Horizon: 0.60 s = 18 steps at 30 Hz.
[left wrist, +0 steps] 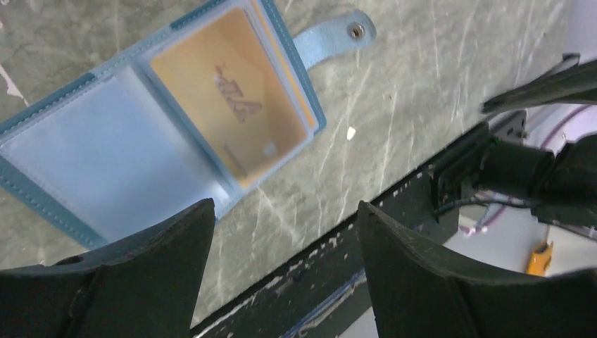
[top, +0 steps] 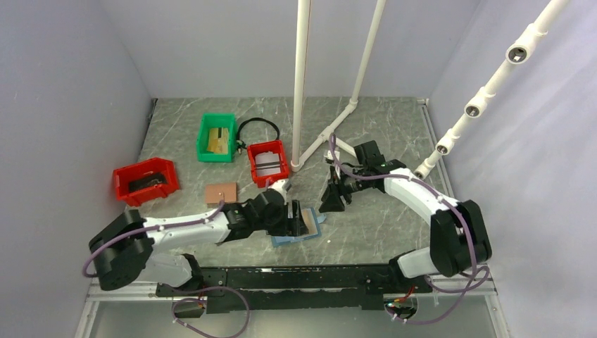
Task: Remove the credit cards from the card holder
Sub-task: Remove the credit card from the card holder.
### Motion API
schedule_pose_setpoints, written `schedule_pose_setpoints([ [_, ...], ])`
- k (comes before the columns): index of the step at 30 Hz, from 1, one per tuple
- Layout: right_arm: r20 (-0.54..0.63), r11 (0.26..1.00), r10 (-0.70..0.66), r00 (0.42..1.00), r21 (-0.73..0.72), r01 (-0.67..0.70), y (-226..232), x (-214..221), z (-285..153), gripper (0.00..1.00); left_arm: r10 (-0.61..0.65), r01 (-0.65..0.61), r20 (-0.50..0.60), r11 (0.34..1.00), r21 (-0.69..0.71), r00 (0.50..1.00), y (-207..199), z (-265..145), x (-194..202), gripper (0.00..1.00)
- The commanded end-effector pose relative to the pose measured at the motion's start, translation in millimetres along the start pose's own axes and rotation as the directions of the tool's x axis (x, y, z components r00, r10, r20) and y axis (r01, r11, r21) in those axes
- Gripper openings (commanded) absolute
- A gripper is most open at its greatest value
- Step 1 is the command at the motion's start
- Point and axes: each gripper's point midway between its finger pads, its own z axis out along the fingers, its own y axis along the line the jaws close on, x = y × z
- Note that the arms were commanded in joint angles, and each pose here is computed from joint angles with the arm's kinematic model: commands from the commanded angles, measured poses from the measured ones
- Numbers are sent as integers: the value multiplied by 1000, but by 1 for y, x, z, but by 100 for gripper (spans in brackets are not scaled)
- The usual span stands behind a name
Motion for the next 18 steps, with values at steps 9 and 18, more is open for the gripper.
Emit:
schedule_pose_setpoints([
  [9,-30,934,353,935,80,-349,-24,6,39,43,-64,77,162,995,-70,985,2,28,-24,70],
  [18,-46,861,503,863,109,-496,-32,21,57,47,-43,50,187,998,-32,981,4,27,-23,71],
])
